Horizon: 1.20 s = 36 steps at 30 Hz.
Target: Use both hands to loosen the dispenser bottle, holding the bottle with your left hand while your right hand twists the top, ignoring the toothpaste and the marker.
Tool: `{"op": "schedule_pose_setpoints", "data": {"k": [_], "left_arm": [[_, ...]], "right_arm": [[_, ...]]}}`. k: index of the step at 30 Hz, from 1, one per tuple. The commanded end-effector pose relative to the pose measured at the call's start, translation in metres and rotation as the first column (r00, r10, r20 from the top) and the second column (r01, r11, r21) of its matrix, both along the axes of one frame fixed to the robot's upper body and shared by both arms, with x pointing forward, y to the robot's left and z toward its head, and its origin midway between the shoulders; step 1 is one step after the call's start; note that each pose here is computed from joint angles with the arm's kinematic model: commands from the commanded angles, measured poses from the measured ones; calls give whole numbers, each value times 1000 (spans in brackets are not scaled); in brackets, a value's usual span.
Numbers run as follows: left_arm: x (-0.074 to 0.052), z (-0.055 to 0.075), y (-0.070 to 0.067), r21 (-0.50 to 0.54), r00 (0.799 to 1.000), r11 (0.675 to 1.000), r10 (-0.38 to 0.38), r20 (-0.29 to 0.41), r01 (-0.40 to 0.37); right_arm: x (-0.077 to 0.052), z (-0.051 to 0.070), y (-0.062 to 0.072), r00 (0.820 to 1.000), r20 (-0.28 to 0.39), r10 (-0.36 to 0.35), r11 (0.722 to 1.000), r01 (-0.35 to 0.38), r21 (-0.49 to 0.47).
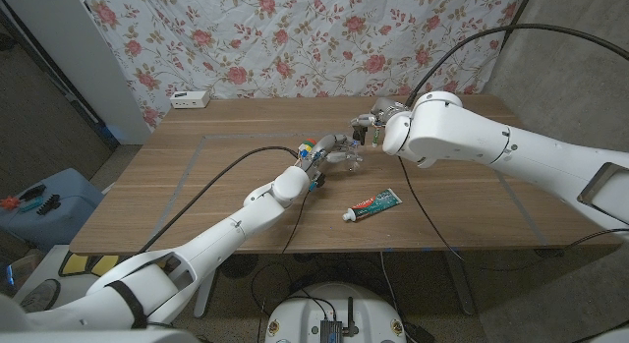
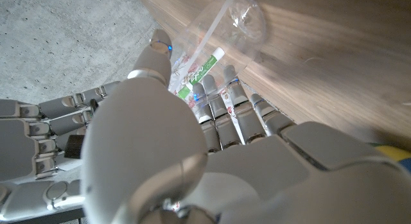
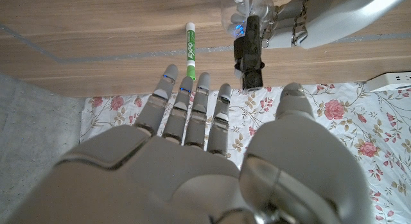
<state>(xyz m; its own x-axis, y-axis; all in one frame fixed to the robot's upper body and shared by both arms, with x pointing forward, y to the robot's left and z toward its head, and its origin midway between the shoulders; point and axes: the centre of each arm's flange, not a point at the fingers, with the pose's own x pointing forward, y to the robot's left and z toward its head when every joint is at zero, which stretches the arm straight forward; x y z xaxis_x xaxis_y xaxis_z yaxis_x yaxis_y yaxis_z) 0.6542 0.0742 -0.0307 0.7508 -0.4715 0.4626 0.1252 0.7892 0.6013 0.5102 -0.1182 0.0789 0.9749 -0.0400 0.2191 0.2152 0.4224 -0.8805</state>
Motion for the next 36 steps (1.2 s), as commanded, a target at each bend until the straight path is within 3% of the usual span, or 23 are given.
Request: {"op": "schedule_pose_setpoints", "data": {"k": [1, 36], "left_arm": [[-1, 1, -1, 2, 1000, 1000, 0, 3, 0], [-4, 0, 0, 6, 1000, 1000, -1, 9, 0]], "right_arm": [[4, 1, 3, 1000, -10, -19, 1000, 19, -7], [14, -3, 11, 999, -19, -47, 998, 47, -29]]}}
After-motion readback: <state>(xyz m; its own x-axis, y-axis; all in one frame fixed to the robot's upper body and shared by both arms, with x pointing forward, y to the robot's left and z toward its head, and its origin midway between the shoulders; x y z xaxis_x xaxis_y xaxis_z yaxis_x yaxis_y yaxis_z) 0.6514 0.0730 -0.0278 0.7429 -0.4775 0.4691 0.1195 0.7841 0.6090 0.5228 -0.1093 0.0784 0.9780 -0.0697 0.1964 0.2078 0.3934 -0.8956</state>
